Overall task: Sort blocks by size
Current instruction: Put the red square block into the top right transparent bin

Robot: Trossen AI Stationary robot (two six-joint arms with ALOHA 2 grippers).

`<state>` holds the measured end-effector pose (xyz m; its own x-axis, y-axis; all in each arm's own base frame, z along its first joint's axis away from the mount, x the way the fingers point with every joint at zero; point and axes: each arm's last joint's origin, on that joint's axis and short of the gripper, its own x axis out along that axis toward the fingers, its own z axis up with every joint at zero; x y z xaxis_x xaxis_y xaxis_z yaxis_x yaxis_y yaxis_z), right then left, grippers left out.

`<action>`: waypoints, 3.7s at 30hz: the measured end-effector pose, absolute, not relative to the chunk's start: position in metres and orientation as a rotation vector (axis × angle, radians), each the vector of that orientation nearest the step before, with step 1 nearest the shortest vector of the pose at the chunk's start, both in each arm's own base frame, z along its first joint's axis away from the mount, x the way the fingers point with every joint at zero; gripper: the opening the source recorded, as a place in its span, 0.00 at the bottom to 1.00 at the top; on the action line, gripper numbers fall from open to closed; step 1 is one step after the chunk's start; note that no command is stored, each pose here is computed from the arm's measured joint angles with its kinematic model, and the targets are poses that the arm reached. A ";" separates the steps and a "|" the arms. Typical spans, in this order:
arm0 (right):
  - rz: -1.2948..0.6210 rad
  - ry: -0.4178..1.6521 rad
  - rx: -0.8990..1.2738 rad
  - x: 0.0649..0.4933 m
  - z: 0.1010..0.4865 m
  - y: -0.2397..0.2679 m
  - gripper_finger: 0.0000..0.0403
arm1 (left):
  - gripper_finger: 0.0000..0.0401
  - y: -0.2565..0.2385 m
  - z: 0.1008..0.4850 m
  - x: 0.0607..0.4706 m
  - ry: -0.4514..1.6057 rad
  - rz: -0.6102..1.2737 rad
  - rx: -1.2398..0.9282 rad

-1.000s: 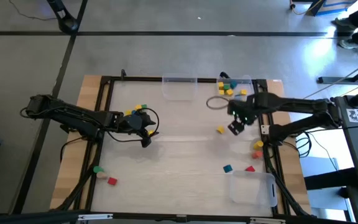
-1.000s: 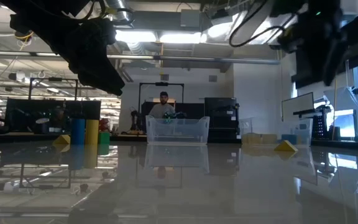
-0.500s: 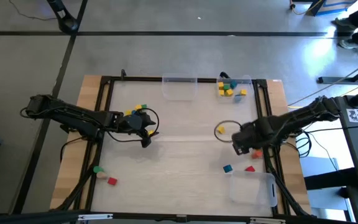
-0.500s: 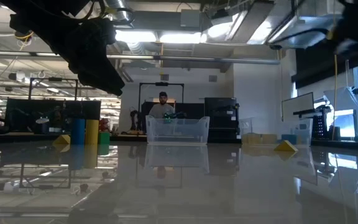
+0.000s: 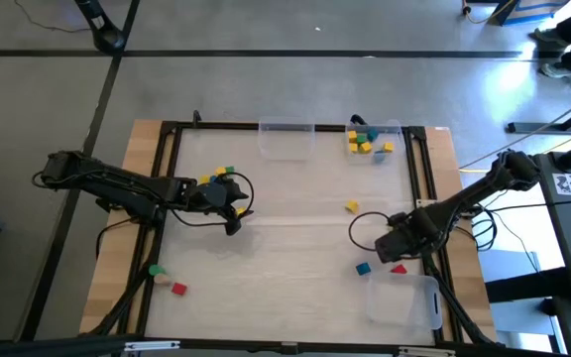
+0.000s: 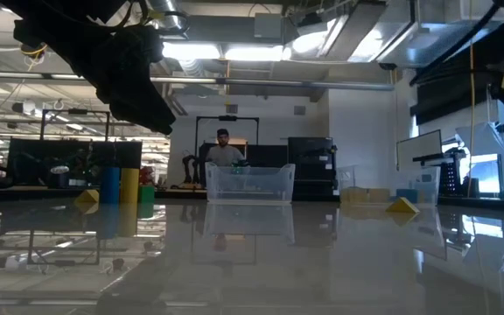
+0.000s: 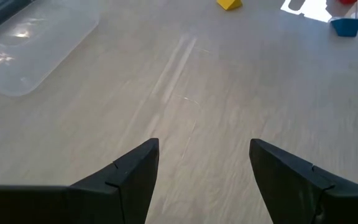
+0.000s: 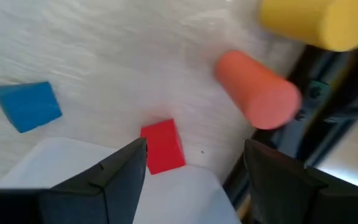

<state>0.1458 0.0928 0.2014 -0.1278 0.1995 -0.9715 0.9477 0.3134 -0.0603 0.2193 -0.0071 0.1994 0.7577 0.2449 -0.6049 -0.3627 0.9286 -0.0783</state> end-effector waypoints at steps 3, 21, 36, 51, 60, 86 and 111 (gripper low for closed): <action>-0.915 1.562 1.095 0.145 0.194 0.095 0.66 | 0.60 -0.007 0.200 0.219 0.629 0.334 -0.198; -0.785 1.608 1.152 0.147 0.182 0.100 0.66 | 0.60 -0.007 0.200 0.219 0.628 0.335 -0.202; -0.744 1.666 1.144 0.149 0.177 0.109 0.66 | 0.60 -0.007 0.199 0.219 0.630 0.336 -0.202; -0.796 1.653 1.066 0.153 0.160 0.121 0.66 | 0.60 -0.007 0.199 0.219 0.629 0.335 -0.202; -0.786 1.704 0.991 0.159 0.145 0.125 0.61 | 0.60 -0.007 0.199 0.219 0.629 0.335 -0.202; -0.517 1.613 0.863 0.190 0.196 0.096 0.33 | 0.60 -0.007 0.209 0.223 0.540 0.305 -0.159; -0.807 0.969 0.407 0.207 0.233 -0.152 0.34 | 0.60 -0.007 0.206 0.221 0.570 0.320 -0.214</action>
